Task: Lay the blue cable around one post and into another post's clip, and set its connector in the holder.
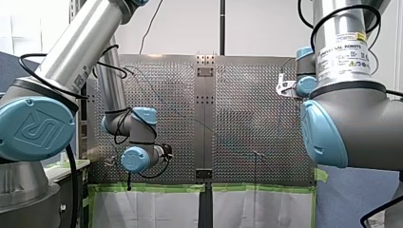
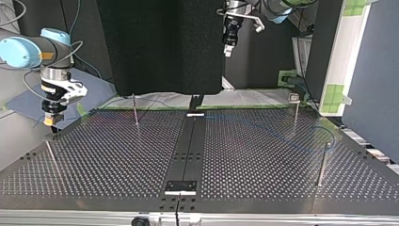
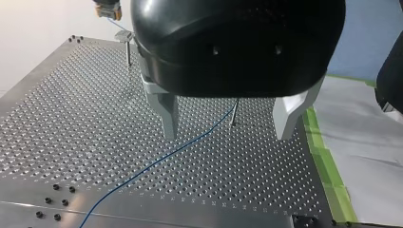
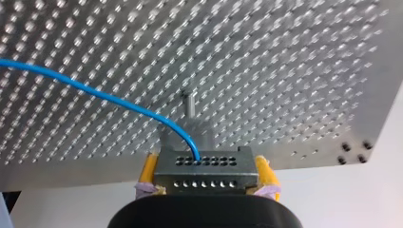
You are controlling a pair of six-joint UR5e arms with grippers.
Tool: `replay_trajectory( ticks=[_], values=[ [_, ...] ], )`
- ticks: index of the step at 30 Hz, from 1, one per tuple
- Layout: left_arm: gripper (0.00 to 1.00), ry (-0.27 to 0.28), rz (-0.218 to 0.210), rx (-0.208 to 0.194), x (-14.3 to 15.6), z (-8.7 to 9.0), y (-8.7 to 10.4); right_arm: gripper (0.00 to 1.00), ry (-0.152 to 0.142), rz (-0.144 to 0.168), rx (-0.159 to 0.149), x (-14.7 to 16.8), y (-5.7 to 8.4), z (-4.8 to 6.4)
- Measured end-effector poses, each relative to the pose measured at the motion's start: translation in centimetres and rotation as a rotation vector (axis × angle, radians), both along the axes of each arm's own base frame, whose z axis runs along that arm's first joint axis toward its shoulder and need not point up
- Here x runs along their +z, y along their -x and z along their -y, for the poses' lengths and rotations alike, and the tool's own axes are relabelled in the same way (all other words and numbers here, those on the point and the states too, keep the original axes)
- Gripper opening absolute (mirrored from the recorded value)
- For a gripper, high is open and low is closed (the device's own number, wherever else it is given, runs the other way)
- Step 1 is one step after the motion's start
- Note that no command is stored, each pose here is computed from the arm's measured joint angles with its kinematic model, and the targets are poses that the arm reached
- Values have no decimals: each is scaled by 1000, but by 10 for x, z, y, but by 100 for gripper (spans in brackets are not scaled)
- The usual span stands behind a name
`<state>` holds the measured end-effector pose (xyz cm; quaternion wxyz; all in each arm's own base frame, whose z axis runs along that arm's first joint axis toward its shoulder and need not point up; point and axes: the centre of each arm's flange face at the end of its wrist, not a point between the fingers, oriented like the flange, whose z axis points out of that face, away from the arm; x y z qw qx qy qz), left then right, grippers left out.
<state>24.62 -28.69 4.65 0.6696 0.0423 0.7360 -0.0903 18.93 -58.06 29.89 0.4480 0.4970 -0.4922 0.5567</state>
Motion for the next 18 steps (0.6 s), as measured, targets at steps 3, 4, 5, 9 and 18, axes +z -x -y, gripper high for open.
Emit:
replay_trajectory(
  ticks=[3,4,5,9,18],
  values=[
    [100,-3,-1,1,0,-1,0,0,-11,-2,-11,-9,6,4],
    [100,-3,-2,2,0,-1,0,0,-12,-3,-14,-10,9,6],
    [100,-4,-3,3,0,-1,-1,0,-12,-3,-16,-11,10,7],
    [100,-5,-4,6,-1,-2,-1,0,-10,-4,-22,-9,17,11],
    [100,-7,-6,11,-1,-3,-2,0,-9,-17,-19,-1,26,19]
  ],
)
